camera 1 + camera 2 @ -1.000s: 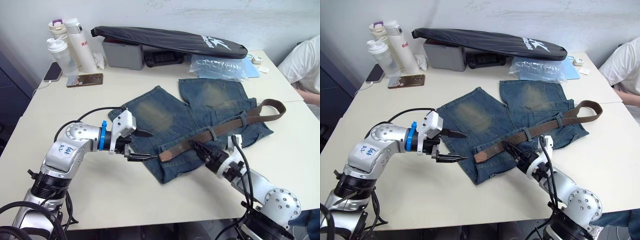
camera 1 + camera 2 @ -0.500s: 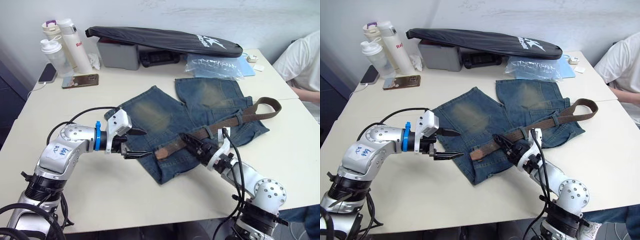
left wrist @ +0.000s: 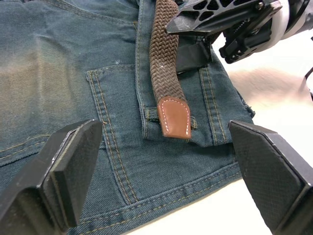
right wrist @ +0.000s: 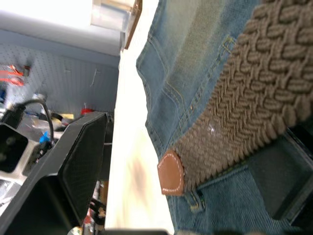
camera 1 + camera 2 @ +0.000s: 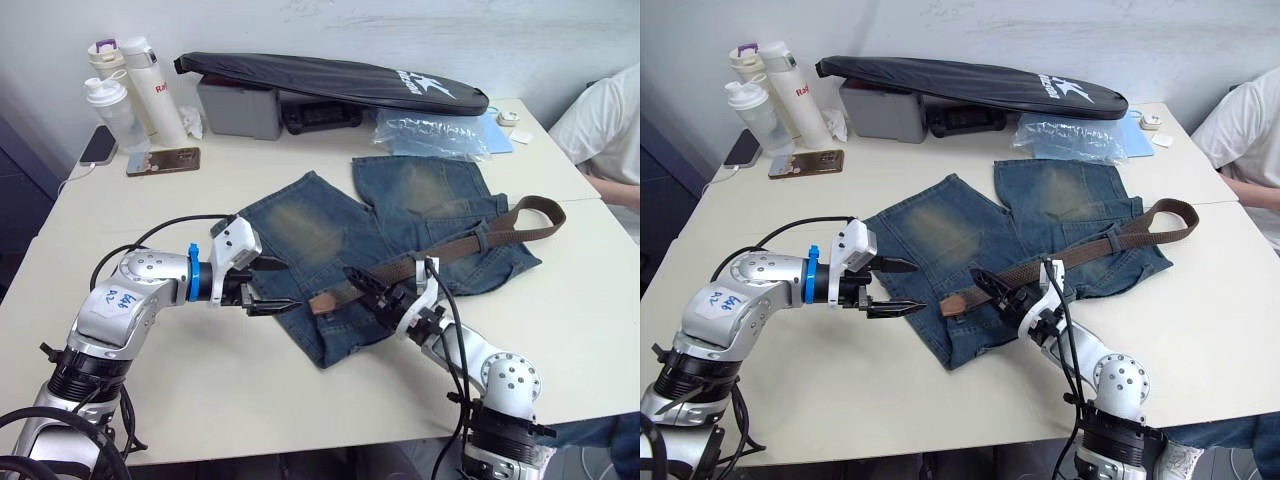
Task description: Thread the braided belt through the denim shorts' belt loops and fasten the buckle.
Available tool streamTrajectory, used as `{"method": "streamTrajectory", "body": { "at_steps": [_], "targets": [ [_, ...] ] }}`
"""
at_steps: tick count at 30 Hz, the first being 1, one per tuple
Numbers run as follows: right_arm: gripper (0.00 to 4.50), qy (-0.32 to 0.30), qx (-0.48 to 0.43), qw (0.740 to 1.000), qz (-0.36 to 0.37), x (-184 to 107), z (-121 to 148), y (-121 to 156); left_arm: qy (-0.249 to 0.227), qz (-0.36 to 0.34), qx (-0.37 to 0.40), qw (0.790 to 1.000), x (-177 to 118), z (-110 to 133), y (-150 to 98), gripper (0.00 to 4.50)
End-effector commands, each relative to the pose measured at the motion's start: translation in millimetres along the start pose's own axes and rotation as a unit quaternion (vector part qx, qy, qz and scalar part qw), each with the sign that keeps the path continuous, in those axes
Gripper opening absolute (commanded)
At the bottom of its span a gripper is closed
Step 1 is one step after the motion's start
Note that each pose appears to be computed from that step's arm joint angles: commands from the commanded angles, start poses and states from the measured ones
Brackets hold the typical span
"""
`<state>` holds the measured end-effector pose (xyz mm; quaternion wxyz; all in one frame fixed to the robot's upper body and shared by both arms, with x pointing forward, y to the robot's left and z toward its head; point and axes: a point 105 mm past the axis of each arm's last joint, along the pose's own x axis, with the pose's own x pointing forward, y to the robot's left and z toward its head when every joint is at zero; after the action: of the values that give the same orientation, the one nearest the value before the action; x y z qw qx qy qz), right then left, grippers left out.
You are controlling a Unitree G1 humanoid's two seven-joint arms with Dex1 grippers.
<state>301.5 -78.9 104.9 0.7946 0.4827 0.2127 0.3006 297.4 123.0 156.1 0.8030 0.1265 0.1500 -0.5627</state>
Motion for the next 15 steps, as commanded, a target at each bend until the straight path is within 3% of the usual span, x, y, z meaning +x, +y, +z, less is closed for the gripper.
{"method": "streamTrajectory", "body": {
  "at_steps": [1, 7, 15],
  "targets": [
    [3.20, -0.017, 0.001, 1.000, -0.006, -3, 3, -4, -0.009, 0.005, 0.027, 1.000, -4, 13, 1, 4.50],
    [0.14, -0.046, -0.004, 0.999, -0.009, -14, 15, -2, -0.007, 0.005, 0.025, 1.000, -2, 11, 1, 4.50],
    [0.06, -0.093, -0.063, 0.994, 0.002, -29, 46, 33, 0.004, -0.005, 0.029, 1.000, -4, 6, -1, 4.50]
  ]
}}
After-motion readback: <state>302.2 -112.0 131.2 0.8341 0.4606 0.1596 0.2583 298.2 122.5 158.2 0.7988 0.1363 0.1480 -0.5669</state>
